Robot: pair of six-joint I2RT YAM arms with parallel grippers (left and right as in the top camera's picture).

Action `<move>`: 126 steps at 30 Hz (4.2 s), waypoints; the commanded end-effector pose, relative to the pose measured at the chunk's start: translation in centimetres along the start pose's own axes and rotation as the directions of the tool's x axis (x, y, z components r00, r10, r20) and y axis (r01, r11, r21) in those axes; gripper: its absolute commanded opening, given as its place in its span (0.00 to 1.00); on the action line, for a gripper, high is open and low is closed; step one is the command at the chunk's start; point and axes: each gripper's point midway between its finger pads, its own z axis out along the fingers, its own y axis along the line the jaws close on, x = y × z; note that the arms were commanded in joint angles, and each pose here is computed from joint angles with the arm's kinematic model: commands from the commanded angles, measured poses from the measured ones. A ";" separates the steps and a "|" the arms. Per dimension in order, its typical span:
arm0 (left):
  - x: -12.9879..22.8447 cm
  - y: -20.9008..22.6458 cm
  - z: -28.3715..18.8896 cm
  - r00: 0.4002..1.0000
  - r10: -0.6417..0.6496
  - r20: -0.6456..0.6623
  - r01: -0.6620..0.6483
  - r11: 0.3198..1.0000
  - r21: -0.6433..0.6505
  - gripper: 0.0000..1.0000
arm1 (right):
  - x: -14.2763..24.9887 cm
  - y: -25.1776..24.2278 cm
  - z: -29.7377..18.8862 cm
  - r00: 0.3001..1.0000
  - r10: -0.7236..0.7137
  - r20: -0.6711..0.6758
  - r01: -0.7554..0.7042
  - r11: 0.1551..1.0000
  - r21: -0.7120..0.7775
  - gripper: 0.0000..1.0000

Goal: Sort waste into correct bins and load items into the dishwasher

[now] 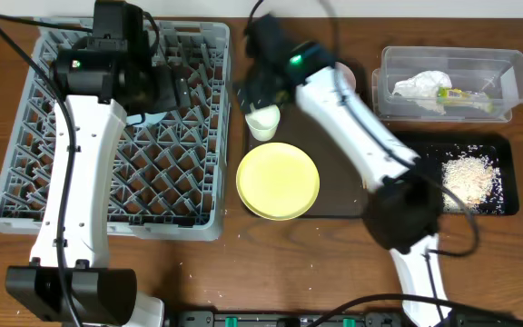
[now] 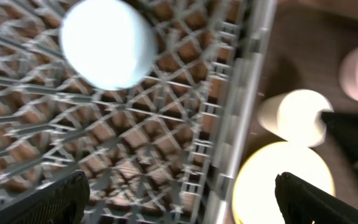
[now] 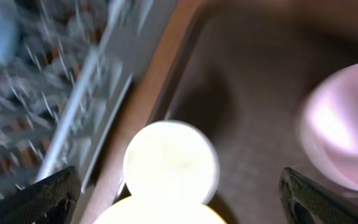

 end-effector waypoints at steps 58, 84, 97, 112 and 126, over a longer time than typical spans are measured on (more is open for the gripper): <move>8.5 -19.6 19.8 0.860 0.489 -0.143 -0.479 0.872 0.101 0.44 | -1.7 -21.7 -15.7 0.901 0.374 0.219 -0.414 0.891 0.185 0.99; 8.6 -17.8 21.8 0.858 0.489 -0.159 -0.494 0.869 0.005 0.08 | -1.7 -21.7 -15.7 0.902 0.373 0.218 -0.414 0.891 0.185 0.99; 1.7 -18.8 10.4 0.964 0.250 0.092 -0.260 0.960 0.109 0.08 | -1.7 -21.7 -15.7 0.902 0.373 0.219 -0.414 0.891 0.185 0.99; -5.4 -5.3 2.0 0.968 -0.230 -0.104 0.247 0.773 0.585 0.08 | -1.7 -21.7 -15.7 0.901 0.374 0.219 -0.415 0.891 0.185 0.99; -3.5 1.6 5.8 0.783 -0.353 -0.513 0.621 0.382 0.685 0.08 | -1.7 -21.7 -15.7 0.901 0.374 0.219 -0.414 0.891 0.185 0.99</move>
